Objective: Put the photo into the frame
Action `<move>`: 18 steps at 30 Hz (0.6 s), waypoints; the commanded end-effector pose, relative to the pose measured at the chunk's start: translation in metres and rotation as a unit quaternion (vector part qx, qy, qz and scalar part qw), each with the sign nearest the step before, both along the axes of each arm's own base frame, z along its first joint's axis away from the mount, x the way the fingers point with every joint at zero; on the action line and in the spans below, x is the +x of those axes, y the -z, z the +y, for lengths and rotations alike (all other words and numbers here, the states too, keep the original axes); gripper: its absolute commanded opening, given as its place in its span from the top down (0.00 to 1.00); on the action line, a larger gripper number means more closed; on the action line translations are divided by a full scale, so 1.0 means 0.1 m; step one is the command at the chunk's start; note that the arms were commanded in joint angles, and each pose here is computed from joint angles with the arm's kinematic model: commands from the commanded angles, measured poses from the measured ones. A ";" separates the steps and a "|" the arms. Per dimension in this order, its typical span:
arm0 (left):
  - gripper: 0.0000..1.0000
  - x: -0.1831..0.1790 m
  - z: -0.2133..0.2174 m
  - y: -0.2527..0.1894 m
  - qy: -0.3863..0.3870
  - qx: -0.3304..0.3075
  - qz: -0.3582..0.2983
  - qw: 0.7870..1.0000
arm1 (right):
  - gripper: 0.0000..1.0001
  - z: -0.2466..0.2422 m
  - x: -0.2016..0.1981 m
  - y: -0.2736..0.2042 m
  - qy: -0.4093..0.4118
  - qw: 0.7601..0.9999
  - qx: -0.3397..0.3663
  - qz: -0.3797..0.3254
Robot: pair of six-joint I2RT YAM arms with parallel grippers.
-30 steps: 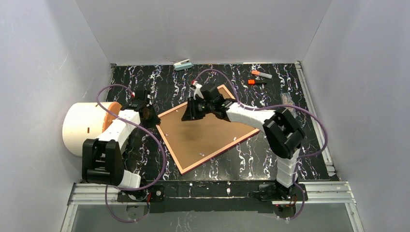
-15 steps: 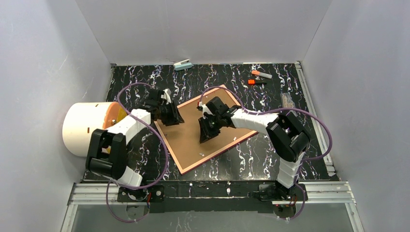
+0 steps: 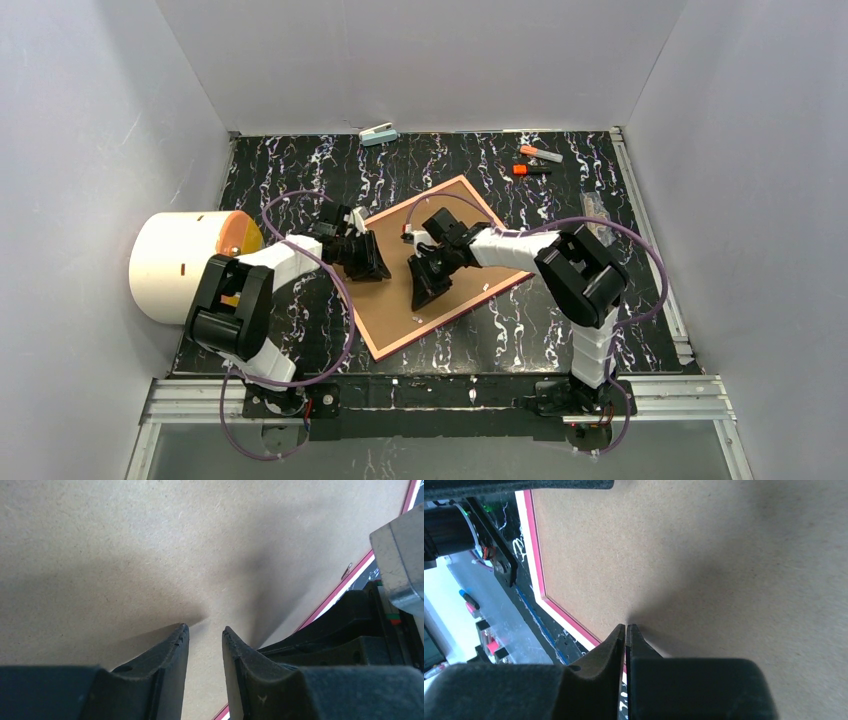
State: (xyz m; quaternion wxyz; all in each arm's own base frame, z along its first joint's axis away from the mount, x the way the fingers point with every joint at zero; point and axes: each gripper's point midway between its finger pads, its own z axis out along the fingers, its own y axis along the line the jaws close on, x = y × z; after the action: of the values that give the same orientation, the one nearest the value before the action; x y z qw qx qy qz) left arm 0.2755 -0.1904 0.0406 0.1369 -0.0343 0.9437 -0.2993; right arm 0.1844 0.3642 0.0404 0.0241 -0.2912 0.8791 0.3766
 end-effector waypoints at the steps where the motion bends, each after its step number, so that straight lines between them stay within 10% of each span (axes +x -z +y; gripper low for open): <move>1: 0.71 -0.10 -0.01 -0.04 0.016 -0.007 -0.007 1.000 | 0.89 0.04 -0.17 0.01 -0.030 0.999 0.010 0.019; 18: 0.72 -0.17 0.06 0.02 0.021 0.009 -0.008 1.000 | 0.97 -0.11 -0.49 0.28 -0.065 0.996 -0.053 0.015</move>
State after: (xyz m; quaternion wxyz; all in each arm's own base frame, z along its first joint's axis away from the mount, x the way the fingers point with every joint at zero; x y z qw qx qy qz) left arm 0.2661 -0.1873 0.0359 0.1372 -0.0235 0.9445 -0.2976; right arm 0.1521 0.3732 0.0341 -0.0115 -0.3226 0.8669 0.3799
